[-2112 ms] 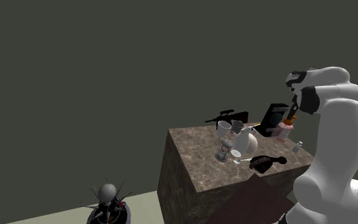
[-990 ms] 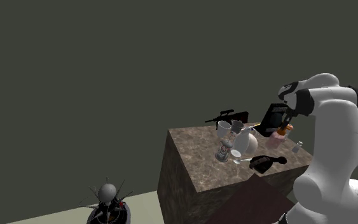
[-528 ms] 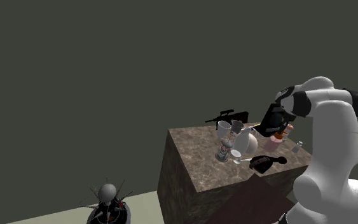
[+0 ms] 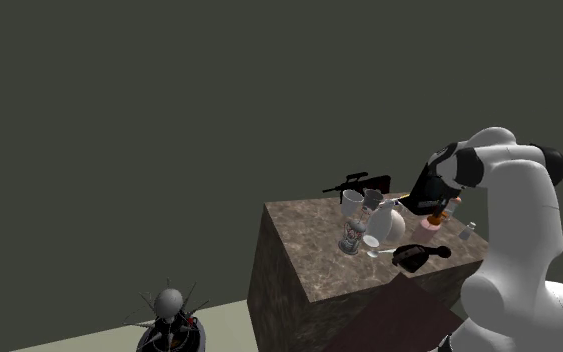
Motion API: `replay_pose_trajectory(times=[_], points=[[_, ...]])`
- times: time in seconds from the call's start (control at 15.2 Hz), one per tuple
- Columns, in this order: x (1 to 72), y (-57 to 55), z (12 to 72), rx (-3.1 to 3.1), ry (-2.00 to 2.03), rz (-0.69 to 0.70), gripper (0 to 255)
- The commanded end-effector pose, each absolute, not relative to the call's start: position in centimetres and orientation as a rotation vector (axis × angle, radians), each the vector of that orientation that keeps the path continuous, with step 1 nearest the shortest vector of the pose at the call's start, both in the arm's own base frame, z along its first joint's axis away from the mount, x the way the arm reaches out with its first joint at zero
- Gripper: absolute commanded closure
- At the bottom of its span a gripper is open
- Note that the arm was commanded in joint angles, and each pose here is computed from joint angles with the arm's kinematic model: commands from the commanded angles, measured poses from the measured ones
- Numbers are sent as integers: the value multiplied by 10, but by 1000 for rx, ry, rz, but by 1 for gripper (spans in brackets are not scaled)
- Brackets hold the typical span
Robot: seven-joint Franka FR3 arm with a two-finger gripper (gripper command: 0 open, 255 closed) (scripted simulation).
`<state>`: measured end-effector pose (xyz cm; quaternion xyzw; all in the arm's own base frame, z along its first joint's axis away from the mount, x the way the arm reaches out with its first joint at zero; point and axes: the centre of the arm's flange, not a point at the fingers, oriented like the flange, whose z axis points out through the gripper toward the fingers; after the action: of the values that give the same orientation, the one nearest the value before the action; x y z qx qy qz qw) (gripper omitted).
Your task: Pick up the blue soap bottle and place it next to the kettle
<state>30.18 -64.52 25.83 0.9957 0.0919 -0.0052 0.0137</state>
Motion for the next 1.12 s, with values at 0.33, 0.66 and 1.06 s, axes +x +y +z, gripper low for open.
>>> replay_pose_trajectory(times=[0.33,0.66,1.06], points=[[301,-644,233,3100,286,-16,255],[301,-644,233,3100,286,-16,255],[301,-644,233,3100,286,-16,0]])
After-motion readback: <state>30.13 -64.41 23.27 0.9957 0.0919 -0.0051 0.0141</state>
